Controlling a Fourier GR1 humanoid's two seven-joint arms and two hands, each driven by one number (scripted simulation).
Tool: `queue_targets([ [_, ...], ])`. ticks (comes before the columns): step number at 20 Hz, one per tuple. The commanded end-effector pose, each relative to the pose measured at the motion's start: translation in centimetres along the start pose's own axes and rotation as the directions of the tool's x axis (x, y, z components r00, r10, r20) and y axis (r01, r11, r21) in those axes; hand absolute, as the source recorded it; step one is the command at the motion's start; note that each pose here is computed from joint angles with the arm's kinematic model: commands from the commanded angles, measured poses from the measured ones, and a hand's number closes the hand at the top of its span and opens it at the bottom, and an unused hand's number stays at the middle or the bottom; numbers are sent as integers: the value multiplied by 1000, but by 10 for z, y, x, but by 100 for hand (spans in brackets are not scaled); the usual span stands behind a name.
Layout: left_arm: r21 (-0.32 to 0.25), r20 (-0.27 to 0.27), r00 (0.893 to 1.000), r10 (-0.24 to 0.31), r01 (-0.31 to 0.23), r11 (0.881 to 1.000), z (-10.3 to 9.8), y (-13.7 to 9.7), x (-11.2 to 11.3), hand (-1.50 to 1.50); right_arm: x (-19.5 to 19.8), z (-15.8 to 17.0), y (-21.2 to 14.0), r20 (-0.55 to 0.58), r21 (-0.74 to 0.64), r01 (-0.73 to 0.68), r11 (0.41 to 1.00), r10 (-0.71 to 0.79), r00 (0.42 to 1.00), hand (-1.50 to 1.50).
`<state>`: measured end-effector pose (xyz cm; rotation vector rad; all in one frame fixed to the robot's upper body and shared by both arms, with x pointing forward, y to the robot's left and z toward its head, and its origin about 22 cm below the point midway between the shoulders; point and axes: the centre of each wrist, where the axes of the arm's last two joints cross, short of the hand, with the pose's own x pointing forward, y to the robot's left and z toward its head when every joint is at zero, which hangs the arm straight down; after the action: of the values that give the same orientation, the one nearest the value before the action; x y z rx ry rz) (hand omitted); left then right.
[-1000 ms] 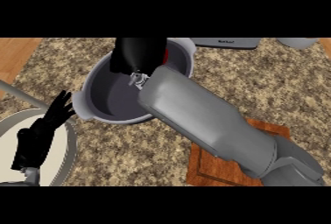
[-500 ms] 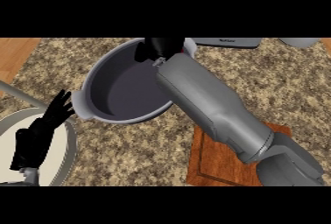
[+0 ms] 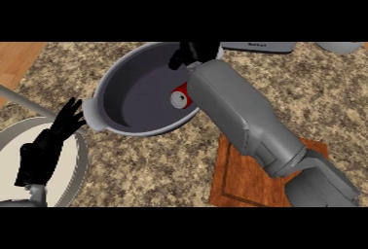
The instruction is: Pick the can from the cutting board and place it in the pot
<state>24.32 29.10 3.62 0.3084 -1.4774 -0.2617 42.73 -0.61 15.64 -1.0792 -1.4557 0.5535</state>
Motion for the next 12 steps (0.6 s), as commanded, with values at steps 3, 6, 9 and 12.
queue_targets([
  [3, 43, -44, 999, -2, 4, 999, -10, 14, -1, 0, -11, -7, 4, 3, -6, 80, 997, -80, 997, -150],
  [6, 48, -43, 999, -8, 10, 999, -4, -5, -11, 0, -2, -3, -2, 111, -111, 245, 963, -233, 966, -150],
  [9, 42, -44, 999, 2, 0, 999, -7, 7, -8, 0, 20, -2, -23, 155, -217, 436, 873, -411, 899, -150],
  [12, 66, -56, 998, -15, 19, 998, -6, 7, -11, 0, 8, 4, -16, 160, -234, 523, 820, -498, 852, -150],
])
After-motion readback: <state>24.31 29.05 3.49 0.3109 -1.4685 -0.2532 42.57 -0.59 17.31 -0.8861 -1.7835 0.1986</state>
